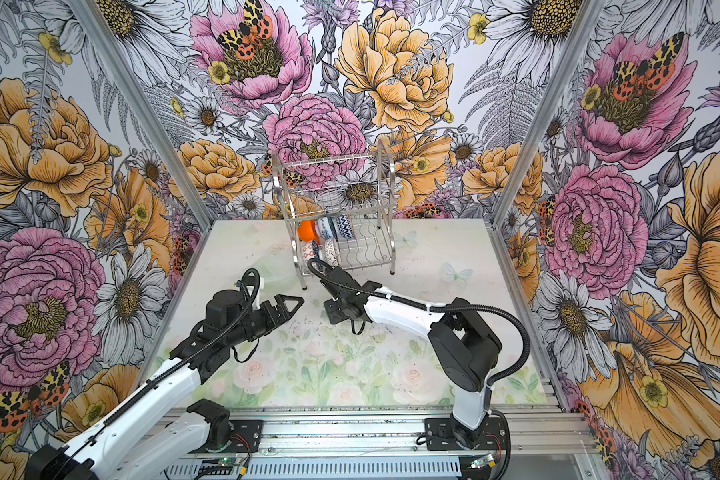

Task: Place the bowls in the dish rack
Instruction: 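Lift the green-patterned bowl and carry it toward the rack with the right gripper, then lower the green-patterned bowl upright into the rack slot beside the white bowl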

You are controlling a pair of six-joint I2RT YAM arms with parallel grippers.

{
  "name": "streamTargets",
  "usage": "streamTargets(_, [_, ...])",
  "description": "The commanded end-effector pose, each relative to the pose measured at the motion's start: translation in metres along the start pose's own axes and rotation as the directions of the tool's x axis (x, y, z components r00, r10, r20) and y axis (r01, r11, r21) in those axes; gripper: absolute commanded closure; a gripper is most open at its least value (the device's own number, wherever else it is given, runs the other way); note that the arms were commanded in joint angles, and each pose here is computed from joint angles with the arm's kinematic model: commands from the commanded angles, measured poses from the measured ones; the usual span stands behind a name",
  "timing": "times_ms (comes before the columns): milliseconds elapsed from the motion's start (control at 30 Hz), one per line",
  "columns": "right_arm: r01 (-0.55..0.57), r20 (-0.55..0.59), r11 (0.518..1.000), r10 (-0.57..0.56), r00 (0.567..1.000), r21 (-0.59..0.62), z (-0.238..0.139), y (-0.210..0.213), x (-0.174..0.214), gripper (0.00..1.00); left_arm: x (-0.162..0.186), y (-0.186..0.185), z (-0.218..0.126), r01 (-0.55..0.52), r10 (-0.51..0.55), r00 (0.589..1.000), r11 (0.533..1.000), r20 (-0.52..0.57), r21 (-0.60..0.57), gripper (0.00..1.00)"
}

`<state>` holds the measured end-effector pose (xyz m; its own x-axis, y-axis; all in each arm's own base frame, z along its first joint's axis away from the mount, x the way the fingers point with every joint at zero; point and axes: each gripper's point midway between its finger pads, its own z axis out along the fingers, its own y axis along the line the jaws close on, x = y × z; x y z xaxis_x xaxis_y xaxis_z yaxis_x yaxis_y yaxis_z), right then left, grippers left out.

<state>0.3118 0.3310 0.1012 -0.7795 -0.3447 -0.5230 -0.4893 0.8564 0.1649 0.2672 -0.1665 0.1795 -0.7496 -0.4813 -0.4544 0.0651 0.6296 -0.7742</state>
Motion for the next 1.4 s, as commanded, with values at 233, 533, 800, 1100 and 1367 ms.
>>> streamTargets(233, [-0.003, 0.291, 0.969, 0.077, 0.954, -0.246, -0.104, -0.012, -0.073, 1.0, -0.018, -0.026, 0.001, -0.046, 0.045, 0.999, 0.999, 0.019, 0.029, 0.01])
streamTargets(533, [0.096, 0.465, 0.903, 0.122, 0.877, -0.418, -0.142, -0.031, -0.117, 1.0, -0.019, -0.066, 0.027, -0.126, 0.128, 0.991, 0.991, -0.037, 0.045, 0.01])
streamTargets(800, [0.145, 0.514, 0.831, 0.185, 0.837, -0.536, -0.135, -0.049, -0.142, 1.0, -0.034, -0.086, 0.046, -0.181, 0.181, 0.982, 0.984, -0.05, 0.011, 0.01])
streamTargets(1100, [0.156, 0.522, 0.75, 0.28, 0.806, -0.643, -0.118, -0.079, -0.164, 1.0, -0.044, -0.095, 0.075, -0.195, 0.194, 0.977, 0.981, -0.082, -0.004, 0.01])
streamTargets(1367, [0.134, 0.51, 0.727, 0.326, 0.796, -0.673, -0.098, -0.093, -0.178, 1.0, -0.044, -0.08, 0.086, -0.227, 0.223, 0.971, 0.973, -0.089, -0.041, 0.01])
